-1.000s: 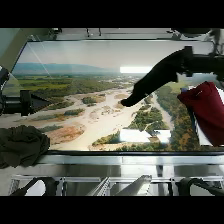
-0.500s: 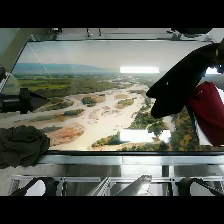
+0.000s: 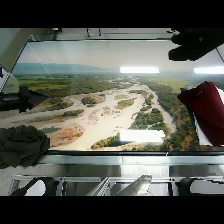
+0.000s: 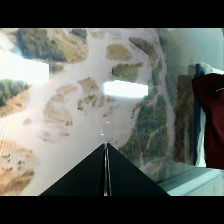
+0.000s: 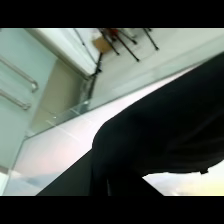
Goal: Fold the shirts.
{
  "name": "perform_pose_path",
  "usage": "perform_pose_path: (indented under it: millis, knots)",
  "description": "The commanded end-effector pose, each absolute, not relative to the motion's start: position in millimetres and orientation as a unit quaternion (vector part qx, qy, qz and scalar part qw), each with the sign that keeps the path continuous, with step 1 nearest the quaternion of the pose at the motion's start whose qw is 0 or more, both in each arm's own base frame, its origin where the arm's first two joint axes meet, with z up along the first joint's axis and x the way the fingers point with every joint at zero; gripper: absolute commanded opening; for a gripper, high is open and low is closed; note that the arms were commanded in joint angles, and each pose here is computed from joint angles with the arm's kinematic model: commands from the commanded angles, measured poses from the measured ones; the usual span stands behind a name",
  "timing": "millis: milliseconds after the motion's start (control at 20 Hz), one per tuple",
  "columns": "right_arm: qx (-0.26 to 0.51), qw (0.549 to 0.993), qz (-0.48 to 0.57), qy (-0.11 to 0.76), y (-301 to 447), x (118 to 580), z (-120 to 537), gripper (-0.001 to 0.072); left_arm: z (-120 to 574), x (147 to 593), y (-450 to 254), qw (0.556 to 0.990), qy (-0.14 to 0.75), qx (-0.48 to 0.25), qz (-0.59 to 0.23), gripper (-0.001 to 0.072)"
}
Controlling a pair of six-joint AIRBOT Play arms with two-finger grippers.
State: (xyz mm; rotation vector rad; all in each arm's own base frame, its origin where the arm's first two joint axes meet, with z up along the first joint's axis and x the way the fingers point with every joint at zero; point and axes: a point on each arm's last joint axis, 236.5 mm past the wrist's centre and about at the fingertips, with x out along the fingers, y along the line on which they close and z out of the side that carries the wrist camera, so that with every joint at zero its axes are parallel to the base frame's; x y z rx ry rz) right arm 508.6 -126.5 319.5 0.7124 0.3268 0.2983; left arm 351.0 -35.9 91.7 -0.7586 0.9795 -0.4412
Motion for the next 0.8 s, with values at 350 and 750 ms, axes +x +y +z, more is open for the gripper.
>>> perform_pose_path:
  millis: [350, 750]
  knots:
    - [0.447, 0.822, -0.127, 0.33, -226, 330, 120, 0.0016, 91, 343, -72, 0.776, 0.477, -0.33, -0.247, 0.0017]
    - [0.448, 0.788, -0.224, 0.359, -206, 246, 39, 0.0018, 91, 333, -126, 0.763, 0.493, -0.288, -0.303, 0.0017]
